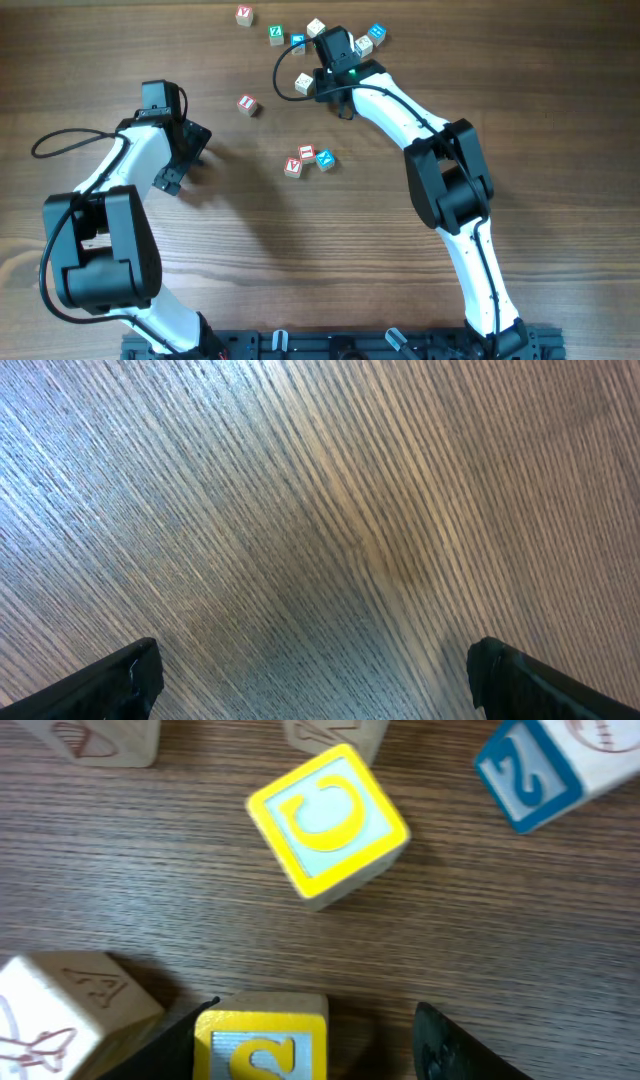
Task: Form a circle
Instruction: 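Lower the right gripper and grasp the yellow S block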
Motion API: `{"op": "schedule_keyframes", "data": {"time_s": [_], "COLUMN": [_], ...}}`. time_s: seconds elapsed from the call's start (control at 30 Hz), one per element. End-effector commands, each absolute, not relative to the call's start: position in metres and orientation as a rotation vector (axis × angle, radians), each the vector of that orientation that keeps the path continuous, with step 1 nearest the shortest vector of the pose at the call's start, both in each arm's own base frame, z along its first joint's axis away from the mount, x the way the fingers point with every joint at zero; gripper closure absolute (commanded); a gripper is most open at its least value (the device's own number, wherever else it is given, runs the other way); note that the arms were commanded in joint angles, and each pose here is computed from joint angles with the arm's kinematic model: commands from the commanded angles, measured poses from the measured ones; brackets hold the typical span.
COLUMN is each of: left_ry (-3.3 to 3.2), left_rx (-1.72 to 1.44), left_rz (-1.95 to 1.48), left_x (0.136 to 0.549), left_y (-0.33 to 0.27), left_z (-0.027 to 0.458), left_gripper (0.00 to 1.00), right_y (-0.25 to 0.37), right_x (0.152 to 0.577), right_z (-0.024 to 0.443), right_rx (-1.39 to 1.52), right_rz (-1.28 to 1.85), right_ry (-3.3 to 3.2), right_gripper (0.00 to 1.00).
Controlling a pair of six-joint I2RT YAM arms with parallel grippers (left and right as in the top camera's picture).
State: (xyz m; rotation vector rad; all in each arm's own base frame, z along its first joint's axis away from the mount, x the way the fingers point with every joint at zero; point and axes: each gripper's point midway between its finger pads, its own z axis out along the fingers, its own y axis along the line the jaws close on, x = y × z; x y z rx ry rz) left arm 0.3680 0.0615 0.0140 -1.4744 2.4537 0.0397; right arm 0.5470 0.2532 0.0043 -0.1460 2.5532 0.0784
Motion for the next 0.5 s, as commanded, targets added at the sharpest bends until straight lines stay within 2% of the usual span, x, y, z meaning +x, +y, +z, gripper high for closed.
{"op": "schedule_keyframes", "data": {"time_s": [0.0,0.13,0.37,0.47], "left_ry": [2.457,2.457,2.457,2.457], "left_rx": [-1.485,-1.485,-1.485,-1.485], "left_rz": [0.072,0.072,0.071,0.072], "left_x": [0.364,0.364,0.364,0.364], "left_y": [0.065,0.065,0.065,0.065], "left_z": [0.009,0.009,0.009,0.009], "left_gripper": [0.00,0.00,0.00,0.00], "right_y": [0.239,0.240,0.245,0.246], "right_x": [0.544,0.547,0.556,0.555], "right_z": [-0.010,-0.004,0.054,0.057], "right_rx": [-0.103,-0.166,-0.142,-0.145], "right_rz": [0.036,0.026,0.079,0.089], "right_ry": [2.590,2.570,2.475,2.474], "right_gripper": [0.39,0.39,0.42,0.43]}}
